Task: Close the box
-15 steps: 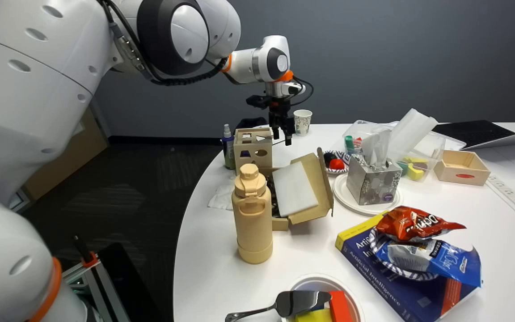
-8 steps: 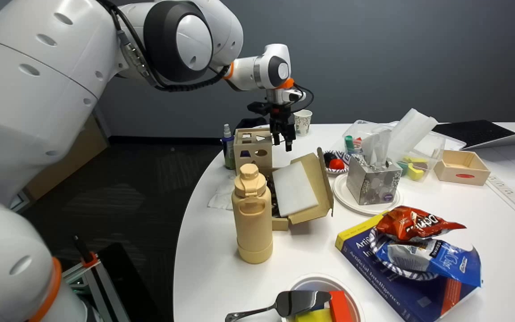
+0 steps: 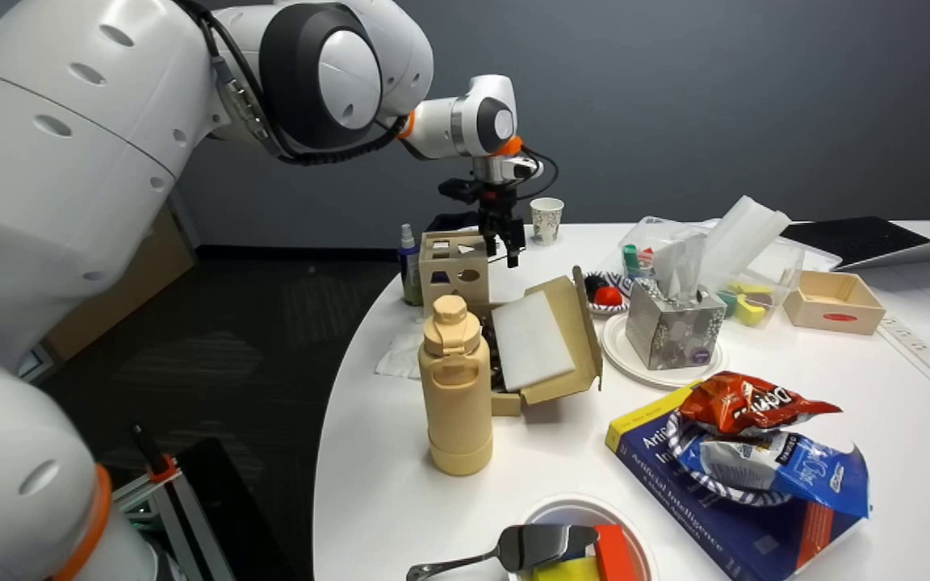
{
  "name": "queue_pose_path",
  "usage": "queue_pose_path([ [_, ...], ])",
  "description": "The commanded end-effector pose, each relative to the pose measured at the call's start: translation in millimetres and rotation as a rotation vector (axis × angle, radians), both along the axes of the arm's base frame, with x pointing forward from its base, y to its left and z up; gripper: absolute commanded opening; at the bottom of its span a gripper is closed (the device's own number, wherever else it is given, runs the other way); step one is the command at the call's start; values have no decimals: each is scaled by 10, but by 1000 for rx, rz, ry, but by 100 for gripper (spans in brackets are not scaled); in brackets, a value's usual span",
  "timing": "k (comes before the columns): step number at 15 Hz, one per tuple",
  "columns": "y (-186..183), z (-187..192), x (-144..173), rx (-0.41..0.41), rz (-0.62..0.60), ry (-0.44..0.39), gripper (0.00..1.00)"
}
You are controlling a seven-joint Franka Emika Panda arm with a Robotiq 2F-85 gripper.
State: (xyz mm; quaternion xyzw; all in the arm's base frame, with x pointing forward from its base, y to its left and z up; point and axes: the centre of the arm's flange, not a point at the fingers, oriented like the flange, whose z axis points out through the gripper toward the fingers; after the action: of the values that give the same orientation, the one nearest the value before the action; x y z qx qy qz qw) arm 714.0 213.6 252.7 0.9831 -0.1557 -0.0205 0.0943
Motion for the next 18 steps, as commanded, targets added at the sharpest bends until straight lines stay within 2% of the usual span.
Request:
queue_pose_path([
  [1,88,51,59,22,29,31,100],
  [4,117,68,32,21,43,43,100],
  [8,89,173,28,2,25,-2,100],
  [11,54,394,23,2,20,-38,100],
  [14,-9,648,15,67,41,-41,100],
  [18,-36,928,-32,114,65,-66,100],
])
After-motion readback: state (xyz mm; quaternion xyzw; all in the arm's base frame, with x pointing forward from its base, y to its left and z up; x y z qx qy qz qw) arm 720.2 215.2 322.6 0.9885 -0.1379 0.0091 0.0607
